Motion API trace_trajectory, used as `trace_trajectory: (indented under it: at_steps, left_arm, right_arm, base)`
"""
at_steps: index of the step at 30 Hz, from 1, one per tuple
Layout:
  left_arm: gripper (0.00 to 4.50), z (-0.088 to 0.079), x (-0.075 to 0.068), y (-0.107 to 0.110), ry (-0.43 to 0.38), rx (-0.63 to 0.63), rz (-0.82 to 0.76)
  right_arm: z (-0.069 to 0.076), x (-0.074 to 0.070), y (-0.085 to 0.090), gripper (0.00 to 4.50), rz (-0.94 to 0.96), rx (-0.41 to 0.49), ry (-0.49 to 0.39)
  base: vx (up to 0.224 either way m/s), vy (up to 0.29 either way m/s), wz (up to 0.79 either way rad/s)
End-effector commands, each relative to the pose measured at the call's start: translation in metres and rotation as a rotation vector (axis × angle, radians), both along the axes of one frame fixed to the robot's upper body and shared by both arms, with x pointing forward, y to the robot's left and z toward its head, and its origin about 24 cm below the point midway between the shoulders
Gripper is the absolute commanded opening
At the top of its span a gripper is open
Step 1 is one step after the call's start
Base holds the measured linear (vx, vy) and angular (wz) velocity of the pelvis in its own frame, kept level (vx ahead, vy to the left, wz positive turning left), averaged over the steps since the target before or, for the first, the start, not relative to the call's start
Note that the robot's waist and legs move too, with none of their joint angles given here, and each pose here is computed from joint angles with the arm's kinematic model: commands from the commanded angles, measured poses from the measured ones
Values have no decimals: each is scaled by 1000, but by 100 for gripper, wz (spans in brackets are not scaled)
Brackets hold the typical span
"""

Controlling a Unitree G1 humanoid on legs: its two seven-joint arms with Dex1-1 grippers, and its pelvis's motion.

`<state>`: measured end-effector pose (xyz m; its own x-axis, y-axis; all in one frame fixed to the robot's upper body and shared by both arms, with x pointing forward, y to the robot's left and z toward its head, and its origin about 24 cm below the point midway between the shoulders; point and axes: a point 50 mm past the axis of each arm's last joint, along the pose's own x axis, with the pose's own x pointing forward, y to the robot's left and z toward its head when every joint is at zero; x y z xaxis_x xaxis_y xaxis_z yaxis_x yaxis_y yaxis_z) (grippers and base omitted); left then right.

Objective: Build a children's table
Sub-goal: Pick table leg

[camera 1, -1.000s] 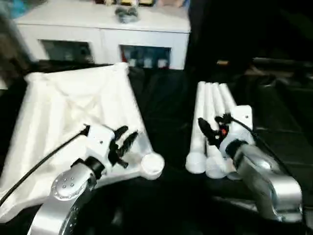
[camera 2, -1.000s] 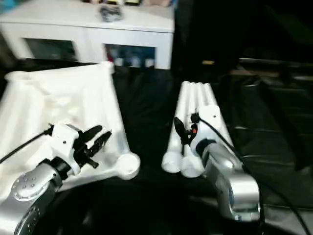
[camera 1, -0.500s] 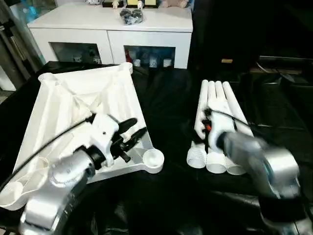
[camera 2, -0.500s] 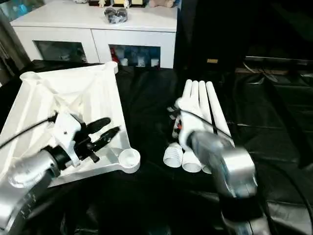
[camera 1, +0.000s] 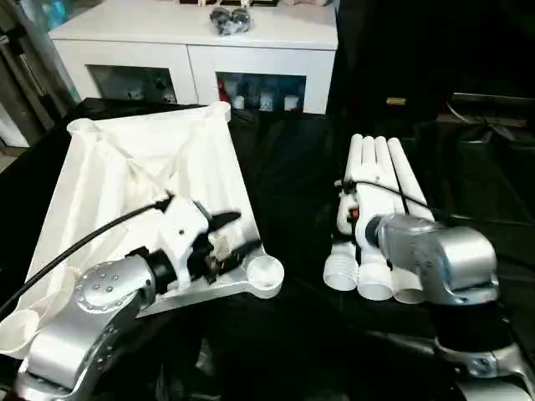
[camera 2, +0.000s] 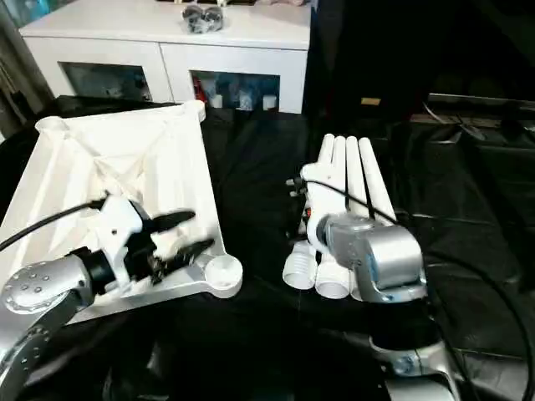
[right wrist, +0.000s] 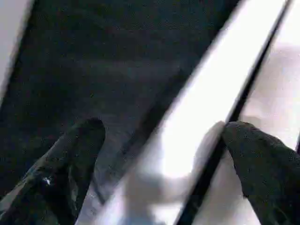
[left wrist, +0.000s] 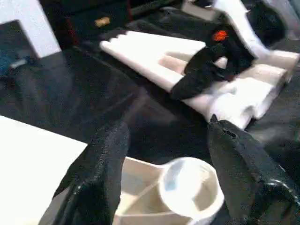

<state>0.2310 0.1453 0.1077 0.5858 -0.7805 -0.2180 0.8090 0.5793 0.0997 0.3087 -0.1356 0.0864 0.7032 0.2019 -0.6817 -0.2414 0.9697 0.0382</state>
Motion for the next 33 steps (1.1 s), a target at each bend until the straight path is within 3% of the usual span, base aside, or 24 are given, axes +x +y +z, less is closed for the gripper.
trace_trajectory:
  at_steps: [1, 9, 17, 22, 26, 33]
  left_arm:
    - [303, 2, -5, -4, 9, -6, -51]
    - [303, 2, -10, -5, 43, -11, -84]
    - [303, 1, -12, -3, 55, -15, -97]
    - [309, -2, -14, -3, 78, -11, -124]
    - [309, -5, -15, -2, 96, -4, -163]
    - [309, -13, -4, 2, 91, 15, -152]
  right_arm:
    - [2, 4, 0, 450, -16, 1, 2]
    - [-7, 9, 15, 450, 25, 46, 47]
    - [-14, 16, 17, 450, 39, 55, 117]
    - [-17, 20, 16, 388, 31, 69, 139]
    - [-24, 23, 12, 368, -6, 111, 176]
    - [-31, 24, 11, 300, -22, 118, 204]
  base:
    - [0, 0, 0]
    - [0, 0, 0]
    - [0, 0, 0]
    - [0, 0, 0]
    - [0, 0, 0]
    - [0, 0, 0]
